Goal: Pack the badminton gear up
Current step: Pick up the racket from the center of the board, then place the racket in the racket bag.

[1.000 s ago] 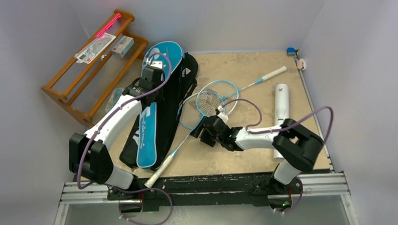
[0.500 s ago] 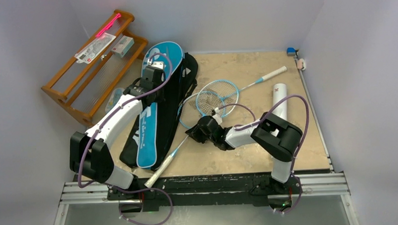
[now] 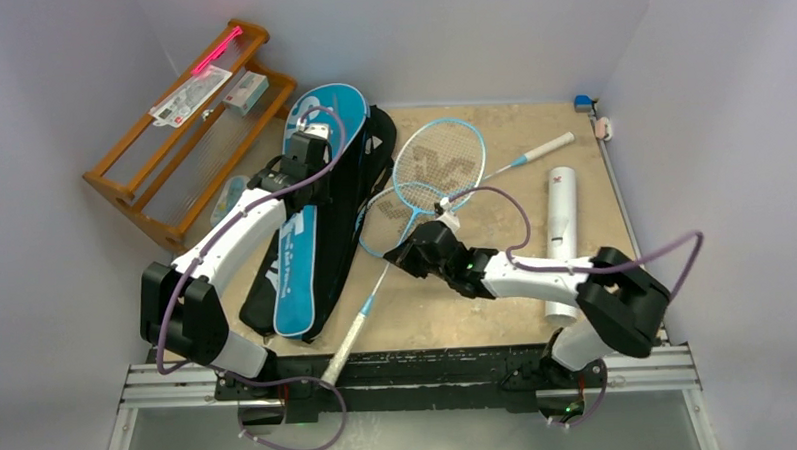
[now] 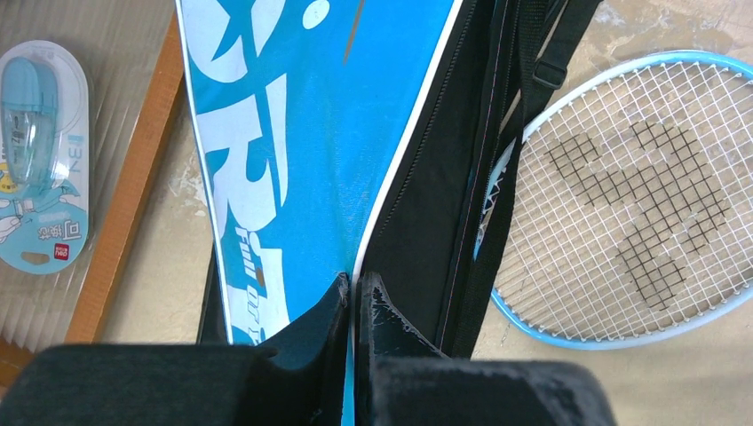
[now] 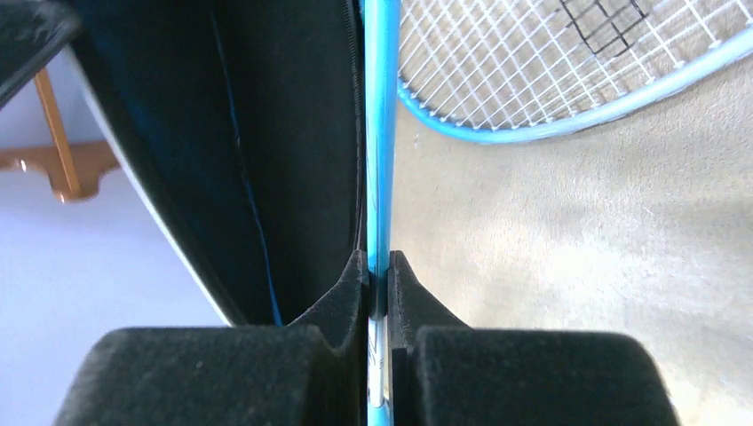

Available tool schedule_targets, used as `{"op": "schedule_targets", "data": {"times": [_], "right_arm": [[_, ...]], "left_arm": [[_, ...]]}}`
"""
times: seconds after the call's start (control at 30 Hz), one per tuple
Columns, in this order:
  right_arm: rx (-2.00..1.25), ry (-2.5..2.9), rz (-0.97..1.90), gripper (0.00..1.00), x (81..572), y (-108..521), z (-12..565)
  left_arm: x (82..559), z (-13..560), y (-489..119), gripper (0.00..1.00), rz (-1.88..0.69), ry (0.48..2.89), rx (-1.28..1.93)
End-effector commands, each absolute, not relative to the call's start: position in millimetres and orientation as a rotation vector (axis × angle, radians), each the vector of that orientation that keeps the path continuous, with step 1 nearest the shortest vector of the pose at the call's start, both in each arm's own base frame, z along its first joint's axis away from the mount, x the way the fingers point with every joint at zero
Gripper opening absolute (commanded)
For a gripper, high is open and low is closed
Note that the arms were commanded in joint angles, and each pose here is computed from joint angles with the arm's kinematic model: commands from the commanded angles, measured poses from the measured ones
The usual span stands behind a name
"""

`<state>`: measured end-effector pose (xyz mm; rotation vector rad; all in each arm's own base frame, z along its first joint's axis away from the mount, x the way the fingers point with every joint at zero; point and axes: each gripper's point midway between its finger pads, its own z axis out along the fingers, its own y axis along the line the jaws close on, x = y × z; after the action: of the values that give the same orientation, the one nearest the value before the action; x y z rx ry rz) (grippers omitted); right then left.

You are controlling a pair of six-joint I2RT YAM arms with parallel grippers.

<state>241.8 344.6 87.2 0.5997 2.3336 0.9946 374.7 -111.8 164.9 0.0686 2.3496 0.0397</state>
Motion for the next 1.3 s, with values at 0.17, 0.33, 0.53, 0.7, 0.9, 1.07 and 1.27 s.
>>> {"op": "schedule_targets", "data": {"times": [0.17,0.33,0.53,0.7,0.9,1.07,1.27], "right_arm": [[0.039,2.4,0.955,0.0,201,326,131],[-0.047,2.479,0.927,0.0,188,323,123],[-0.175,2.564,0.958,0.0,184,347,108],[-0.209,2.623,0.906,0.0,193,362,90],[-0.229,2.683,0.977,0.0,185,376,76],[-0.354,2.653,1.023,0.0,188,390,79],[-0.374,2.619,1.117,0.0,209,391,88]], "left_arm": [[385,183,-124,0.0,-0.036,2.304,0.102],[384,186,-127,0.0,-0.062,2.296,0.117],[382,193,-137,0.0,-0.132,2.27,0.155],[378,196,-150,0.0,-0.198,2.254,0.207],[371,200,-168,0.0,-0.25,2.232,0.282],[364,201,-181,0.0,-0.31,2.228,0.35],[352,201,-202,0.0,-0.408,2.218,0.458]]}}
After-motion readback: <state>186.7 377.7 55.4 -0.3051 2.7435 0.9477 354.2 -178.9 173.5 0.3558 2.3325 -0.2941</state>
